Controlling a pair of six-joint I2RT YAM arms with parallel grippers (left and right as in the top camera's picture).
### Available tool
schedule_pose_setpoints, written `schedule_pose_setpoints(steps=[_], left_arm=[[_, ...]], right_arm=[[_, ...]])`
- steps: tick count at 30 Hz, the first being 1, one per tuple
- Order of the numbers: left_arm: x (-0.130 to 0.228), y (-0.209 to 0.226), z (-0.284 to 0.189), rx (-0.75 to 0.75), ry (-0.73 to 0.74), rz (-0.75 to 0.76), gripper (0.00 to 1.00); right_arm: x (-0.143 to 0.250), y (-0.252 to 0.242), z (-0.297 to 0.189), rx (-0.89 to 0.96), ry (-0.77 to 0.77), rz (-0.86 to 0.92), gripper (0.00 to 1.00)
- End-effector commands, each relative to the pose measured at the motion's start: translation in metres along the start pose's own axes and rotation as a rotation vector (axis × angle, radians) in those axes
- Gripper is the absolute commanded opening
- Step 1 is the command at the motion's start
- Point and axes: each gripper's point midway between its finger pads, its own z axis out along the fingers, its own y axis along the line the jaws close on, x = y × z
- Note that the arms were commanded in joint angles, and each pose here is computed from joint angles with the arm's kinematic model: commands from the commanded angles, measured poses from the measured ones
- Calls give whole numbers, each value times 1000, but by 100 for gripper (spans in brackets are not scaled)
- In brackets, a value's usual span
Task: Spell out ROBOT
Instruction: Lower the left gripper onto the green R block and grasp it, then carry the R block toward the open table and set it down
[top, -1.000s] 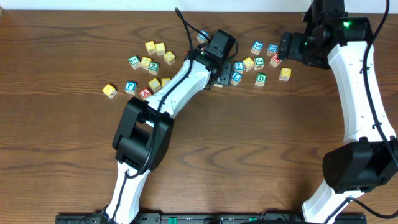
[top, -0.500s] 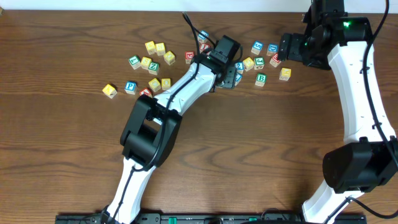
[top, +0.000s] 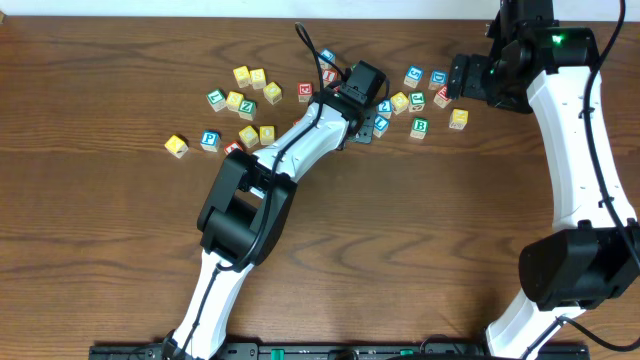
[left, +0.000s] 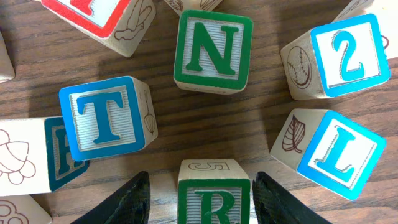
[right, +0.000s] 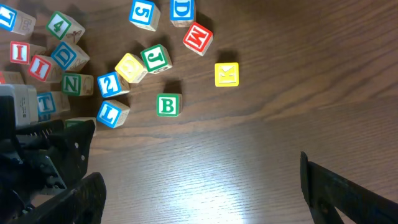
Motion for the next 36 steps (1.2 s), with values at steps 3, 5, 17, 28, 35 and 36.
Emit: schedule_pose_setpoints(steps=[3,5,17,28,35,36], left_arm=[[2,-1,8,-16,-7,9,52],[1,-1,9,-15,-10,9,51],[11,1,23,-25,19,12,40],[2,1,13,-19,-4,7,29],[-18,2,-39,-14,-54,-1,29],[-18,3,-49,-15,-50,-1,29]], right_arm=[[2,-2,4,12,10,-1,95],[2,-3,4,12,10,-1,95],[2,-3,4,12,10,-5,95],[2,-3,4,12,10,-5,95],[2,-3,4,12,10,-12,96],[2,-3,4,15,10,-15,96]])
